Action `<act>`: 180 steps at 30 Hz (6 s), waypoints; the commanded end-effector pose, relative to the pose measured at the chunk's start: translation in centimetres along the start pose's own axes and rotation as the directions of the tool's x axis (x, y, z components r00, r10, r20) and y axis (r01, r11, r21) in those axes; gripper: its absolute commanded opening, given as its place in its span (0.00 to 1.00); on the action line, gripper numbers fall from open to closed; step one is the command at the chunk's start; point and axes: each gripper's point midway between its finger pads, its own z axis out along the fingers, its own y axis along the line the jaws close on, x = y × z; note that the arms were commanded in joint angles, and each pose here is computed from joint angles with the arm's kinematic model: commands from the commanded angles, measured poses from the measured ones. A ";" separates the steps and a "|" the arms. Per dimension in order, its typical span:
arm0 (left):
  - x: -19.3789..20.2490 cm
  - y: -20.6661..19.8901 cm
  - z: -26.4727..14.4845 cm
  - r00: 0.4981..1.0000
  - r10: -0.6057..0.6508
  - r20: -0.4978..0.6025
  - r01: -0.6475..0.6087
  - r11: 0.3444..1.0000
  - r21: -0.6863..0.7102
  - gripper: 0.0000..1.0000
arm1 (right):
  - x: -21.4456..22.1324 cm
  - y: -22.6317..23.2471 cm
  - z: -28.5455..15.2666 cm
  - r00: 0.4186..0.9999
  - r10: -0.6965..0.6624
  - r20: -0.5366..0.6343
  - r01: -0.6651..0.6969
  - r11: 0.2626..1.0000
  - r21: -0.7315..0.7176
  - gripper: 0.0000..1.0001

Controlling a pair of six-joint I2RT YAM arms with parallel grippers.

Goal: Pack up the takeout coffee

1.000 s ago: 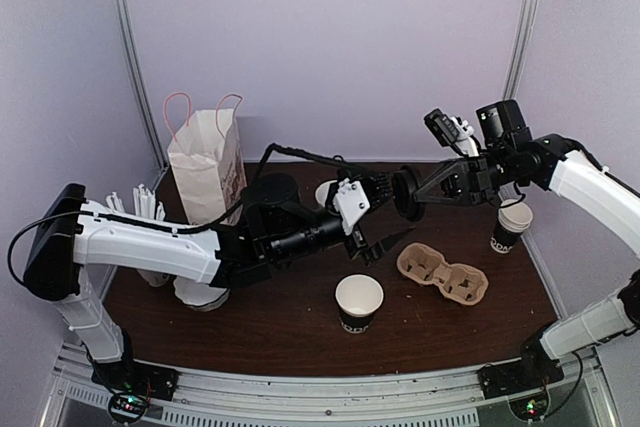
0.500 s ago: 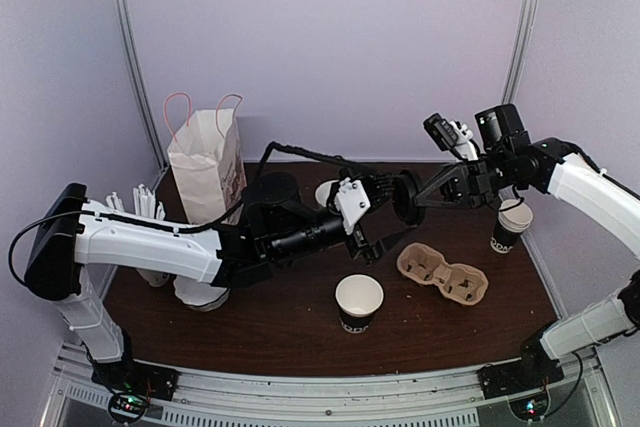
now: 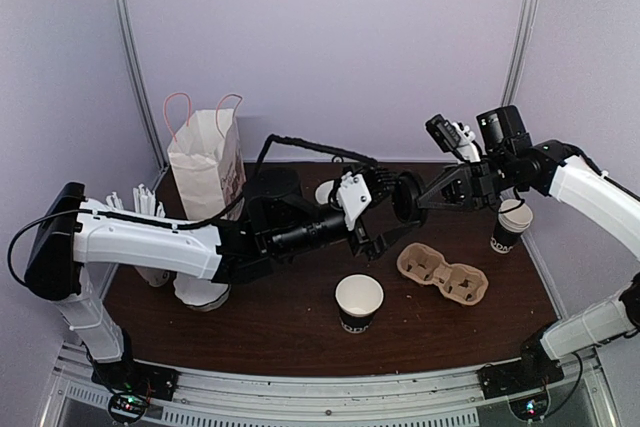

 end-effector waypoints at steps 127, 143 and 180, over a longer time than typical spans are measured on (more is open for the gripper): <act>15.6 -6.7 -7.5 0.274 0.119 -0.954 0.385 0.896 0.222 0.74 | 5.6 -12.0 -9.6 0.995 0.035 -0.090 0.039 0.703 0.710 0.61; 15.8 -6.7 -7.0 0.277 0.129 -0.952 0.365 0.902 0.228 0.84 | 5.8 -11.9 -9.5 0.995 0.038 -0.087 0.035 0.708 0.705 0.61; 16.2 -0.2 -6.4 0.347 -0.612 -0.711 0.663 0.696 -0.276 0.94 | 15.3 -12.6 1.5 0.862 0.392 -0.321 -0.211 0.854 0.476 0.66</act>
